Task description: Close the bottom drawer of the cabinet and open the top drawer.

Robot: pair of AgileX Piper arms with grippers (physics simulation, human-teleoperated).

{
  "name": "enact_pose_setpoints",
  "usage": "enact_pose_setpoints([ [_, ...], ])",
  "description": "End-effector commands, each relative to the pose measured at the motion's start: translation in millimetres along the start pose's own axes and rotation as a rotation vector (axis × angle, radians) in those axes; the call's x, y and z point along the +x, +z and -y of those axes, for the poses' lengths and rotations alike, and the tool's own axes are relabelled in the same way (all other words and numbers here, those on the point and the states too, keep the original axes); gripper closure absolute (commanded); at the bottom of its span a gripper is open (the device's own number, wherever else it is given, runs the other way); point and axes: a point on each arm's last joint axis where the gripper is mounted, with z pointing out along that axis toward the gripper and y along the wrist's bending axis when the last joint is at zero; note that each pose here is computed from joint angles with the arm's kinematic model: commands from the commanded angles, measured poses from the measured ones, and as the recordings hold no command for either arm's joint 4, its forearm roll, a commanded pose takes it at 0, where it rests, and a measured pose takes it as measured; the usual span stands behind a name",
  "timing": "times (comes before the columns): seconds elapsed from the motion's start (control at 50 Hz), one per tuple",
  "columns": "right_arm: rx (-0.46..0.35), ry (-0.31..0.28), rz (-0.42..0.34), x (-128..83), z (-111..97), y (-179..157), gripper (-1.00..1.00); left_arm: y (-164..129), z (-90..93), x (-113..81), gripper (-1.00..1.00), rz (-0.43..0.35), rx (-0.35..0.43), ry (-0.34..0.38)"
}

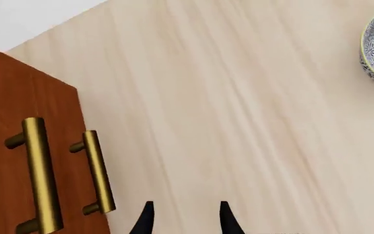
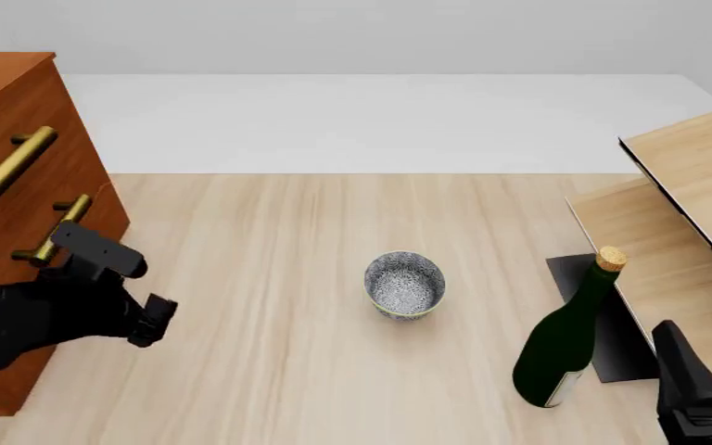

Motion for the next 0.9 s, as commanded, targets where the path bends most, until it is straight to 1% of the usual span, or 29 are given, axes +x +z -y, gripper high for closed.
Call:
enact_pose_setpoints([
  [0.02,-0.001,0.003,-0.001,0,0,0,-1.0,-17,5.9,-8.1,-1.0,0.105,-0.012,0.174],
  [0.06,-0.001,0.004,0.0,0,0,0,-1.0,-18,7.2,-10.6,-1.0,0.116,-0.01,0.186],
  [0.16,0.001,0.006,0.0,0,0,0,-1.0,-22,13.6,-18.9,-1.0,0.141,0.014,0.188],
  [0.2,0.0,0.006,0.0,0,0,0,-1.0,-24,19.1,-23.8,-1.0,0.159,0.033,0.194],
  [0.26,0.0,0.006,0.0,-1,0,0,-1.0,-28,21.6,-27.9,-1.0,0.185,0.037,0.21],
  [0.3,0.001,0.007,0.0,-1,0,0,-1.0,-34,24.3,-31.4,-1.0,0.218,0.036,0.26],
  [0.32,0.002,0.008,0.0,0,0,-1,-1.0,-35,20.9,-27.7,-1.0,0.229,0.012,0.298],
  [0.42,-0.001,0.007,0.0,0,0,-1,-1.0,-39,24.0,-30.3,-1.0,0.261,0.011,0.341],
  [0.44,-0.001,0.007,0.0,0,0,-1,-1.0,-37,16.6,-23.3,-1.0,0.251,-0.028,0.368],
  [0.46,-0.001,0.007,0.0,0,0,-1,-1.0,-39,20.2,-24.1,-1.0,0.267,-0.021,0.39],
  [0.48,-0.001,0.007,0.0,0,0,-1,-1.0,-37,22.3,-19.0,-1.0,0.268,-0.024,0.44],
  [0.5,0.0,0.007,0.0,0,0,-1,-1.0,-36,21.8,-15.4,-1.0,0.269,-0.034,0.463],
  [0.54,-0.001,0.007,0.0,0,0,-1,-1.0,-36,21.1,-8.4,-1.0,0.285,-0.062,0.519],
  [0.56,-0.001,0.006,0.0,0,0,-1,-1.0,-37,20.6,-3.0,-1.0,0.298,-0.085,0.56],
  [0.6,0.0,0.006,0.0,0,0,-1,-1.0,-36,19.6,4.1,-1.0,0.301,-0.109,0.602],
  [0.68,-0.001,0.005,0.0,0,0,-1,-1.0,-37,15.0,11.5,-1.0,0.31,-0.161,0.641],
  [0.76,-0.002,0.005,0.0,0,0,-1,-1.0,-38,14.3,19.2,-1.0,0.315,-0.192,0.69],
  [0.8,-0.001,0.005,0.0,0,0,-1,-1.0,-39,10.2,18.2,-1.0,0.308,-0.209,0.682],
  [0.84,-0.001,0.006,0.0,0,0,-1,-1.0,-38,11.2,34.0,-1.0,0.322,-0.28,0.803],
  [0.86,-0.002,0.006,0.0,0,0,-1,-1.0,-39,8.8,30.1,-1.0,0.32,-0.281,0.783],
  [0.88,-0.002,0.006,0.0,1,0,-1,-1.0,-41,7.8,23.5,-1.0,0.317,-0.264,0.764],
  [0.9,-0.003,0.006,0.0,1,0,-1,-1.0,-42,7.8,22.4,-1.0,0.317,-0.262,0.766],
])
